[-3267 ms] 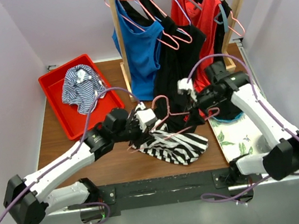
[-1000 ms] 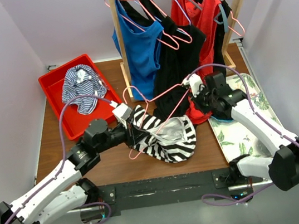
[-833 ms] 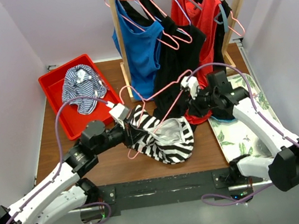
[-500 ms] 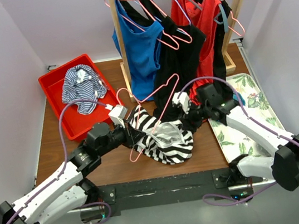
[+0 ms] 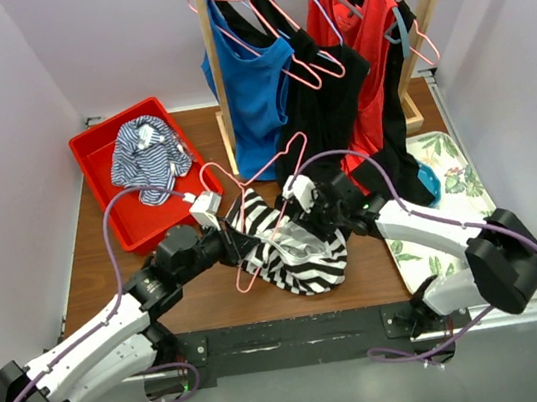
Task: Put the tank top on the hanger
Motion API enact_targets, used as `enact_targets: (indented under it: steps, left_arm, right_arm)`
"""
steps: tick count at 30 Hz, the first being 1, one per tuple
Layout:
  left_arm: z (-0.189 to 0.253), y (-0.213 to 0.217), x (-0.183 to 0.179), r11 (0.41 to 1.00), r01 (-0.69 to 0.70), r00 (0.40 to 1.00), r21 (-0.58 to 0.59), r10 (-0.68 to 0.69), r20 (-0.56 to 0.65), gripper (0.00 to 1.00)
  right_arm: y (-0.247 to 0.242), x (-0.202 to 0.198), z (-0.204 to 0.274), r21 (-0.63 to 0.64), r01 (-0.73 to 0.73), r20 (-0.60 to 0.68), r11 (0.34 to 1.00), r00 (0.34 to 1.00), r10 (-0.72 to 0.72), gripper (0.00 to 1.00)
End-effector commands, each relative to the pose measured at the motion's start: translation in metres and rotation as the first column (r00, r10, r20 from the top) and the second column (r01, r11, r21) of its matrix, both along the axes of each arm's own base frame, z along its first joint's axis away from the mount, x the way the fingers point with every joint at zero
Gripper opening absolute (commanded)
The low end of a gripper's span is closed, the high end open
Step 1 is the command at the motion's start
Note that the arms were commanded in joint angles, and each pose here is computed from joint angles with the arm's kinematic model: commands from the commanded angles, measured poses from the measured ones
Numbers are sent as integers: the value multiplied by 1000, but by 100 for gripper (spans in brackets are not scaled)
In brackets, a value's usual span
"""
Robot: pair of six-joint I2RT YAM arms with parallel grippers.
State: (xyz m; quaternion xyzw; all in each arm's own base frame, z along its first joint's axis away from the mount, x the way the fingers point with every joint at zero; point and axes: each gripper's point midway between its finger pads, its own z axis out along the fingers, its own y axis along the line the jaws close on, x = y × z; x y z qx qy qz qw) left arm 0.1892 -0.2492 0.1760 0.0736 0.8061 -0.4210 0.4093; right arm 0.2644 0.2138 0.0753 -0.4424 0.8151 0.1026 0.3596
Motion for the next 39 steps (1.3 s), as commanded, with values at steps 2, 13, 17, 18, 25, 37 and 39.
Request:
enact_targets:
  steps: [2,13,17,18,25,37,39]
  left_arm:
    - [20,1,9,997,-41,998,-66,44,51,0]
    - [14,14,9,997,-73,994,-19,74,76,0]
    - [13,14,2,1000,-20,994,15,18,107,0]
    - [17,12,-1,1000,12,991,18,-15,135,0]
    - [59,5,-19,979,190,911,69,-202,361,0]
    - [52,10,-16,923,243,872,297,-343,350,0]
    - [47,12,-15,910,245,872,335,-358,334,0]
  right_arm:
    - [5,19,1,-39,64,111,997,992,-59,59]
    - [-30,39,25,-108,199,251,974,953,-167,0]
    - [-47,49,53,-32,246,231,969,945,-232,0]
    - [-52,52,65,-9,255,233,967,941,-246,0]
    - [-84,70,125,32,302,237,953,924,-301,0]
    - [-123,99,188,144,415,243,898,865,-439,0]
    - [-131,101,195,153,432,252,889,852,-458,0]
